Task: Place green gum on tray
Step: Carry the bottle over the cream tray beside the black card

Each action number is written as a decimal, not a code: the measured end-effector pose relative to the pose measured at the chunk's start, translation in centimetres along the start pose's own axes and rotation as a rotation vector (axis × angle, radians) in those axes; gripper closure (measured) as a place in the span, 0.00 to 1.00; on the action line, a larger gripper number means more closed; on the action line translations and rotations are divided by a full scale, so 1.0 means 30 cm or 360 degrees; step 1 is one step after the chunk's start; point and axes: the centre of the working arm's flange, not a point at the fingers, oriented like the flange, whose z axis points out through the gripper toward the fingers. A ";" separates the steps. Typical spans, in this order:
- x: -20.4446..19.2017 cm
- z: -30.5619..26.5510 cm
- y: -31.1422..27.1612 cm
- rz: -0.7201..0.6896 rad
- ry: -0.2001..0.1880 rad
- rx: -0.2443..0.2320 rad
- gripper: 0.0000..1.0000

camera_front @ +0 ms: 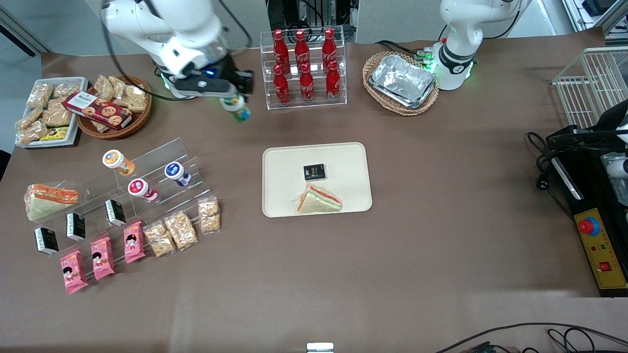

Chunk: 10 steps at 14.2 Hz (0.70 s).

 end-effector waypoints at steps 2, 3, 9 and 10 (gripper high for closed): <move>0.023 0.131 -0.053 0.0020 -0.0003 0.0051 0.42; 0.039 0.213 -0.059 0.0023 0.0001 0.0078 0.42; 0.075 0.652 -0.054 0.0026 -0.0028 0.0195 0.42; 0.088 0.693 -0.055 0.0022 -0.0031 0.0192 0.42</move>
